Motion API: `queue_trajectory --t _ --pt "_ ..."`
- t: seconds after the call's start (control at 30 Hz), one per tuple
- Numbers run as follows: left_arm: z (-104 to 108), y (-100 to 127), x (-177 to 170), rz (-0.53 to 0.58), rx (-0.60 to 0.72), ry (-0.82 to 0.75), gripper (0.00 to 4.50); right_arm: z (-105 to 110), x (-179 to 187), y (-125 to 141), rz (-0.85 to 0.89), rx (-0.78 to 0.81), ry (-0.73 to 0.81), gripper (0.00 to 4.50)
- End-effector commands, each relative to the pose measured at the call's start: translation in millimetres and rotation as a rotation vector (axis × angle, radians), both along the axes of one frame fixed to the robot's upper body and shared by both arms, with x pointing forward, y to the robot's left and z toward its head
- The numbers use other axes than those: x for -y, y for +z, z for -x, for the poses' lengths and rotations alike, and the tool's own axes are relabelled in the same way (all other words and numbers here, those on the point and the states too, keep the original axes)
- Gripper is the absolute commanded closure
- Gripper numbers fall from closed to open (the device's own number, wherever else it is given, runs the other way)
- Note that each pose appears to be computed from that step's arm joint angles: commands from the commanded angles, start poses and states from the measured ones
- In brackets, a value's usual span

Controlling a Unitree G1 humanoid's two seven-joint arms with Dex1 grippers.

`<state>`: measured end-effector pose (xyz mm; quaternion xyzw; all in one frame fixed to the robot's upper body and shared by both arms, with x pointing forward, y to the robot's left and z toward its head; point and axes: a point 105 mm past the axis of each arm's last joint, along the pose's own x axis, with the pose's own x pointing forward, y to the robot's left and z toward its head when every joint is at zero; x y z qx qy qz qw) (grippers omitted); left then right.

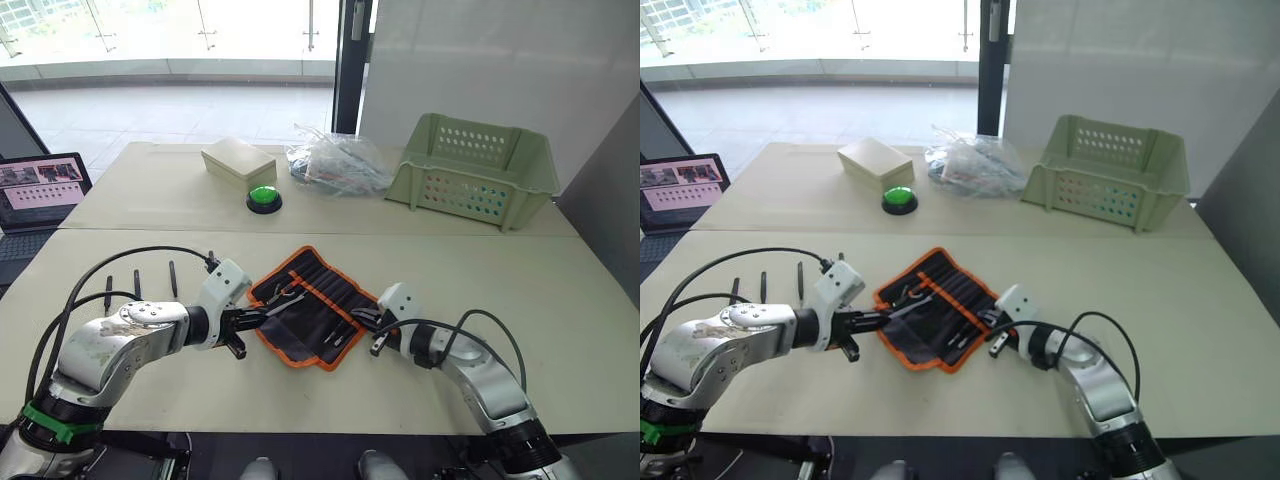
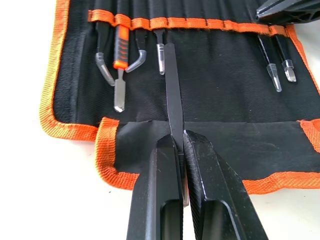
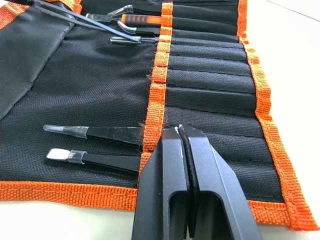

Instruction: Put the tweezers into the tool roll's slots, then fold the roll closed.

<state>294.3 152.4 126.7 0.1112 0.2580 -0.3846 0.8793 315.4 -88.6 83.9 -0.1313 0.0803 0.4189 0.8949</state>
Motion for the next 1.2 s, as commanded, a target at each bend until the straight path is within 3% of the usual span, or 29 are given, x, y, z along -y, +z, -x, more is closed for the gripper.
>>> queue_trajectory --t 0.03,0.27,0.83,1.2 --pt "-3.7 9.0 2.0 -0.03 0.028 -0.033 4.5 5.7 -2.1 -21.9 0.047 -0.083 -0.015 4.47" --pt "-11.6 2.6 2.8 -0.087 0.014 -0.045 4.5 4.8 -5.2 -18.0 0.039 -0.077 -0.031 4.47" --pt "-32.6 2.7 24.6 -0.078 0.034 -0.091 4.5 9.6 -8.8 -16.5 0.038 -0.085 -0.046 4.47" --pt "-58.7 -9.4 44.4 -0.097 0.096 -0.123 4.5 16.9 -19.2 -16.7 0.038 -0.098 -0.034 4.47"
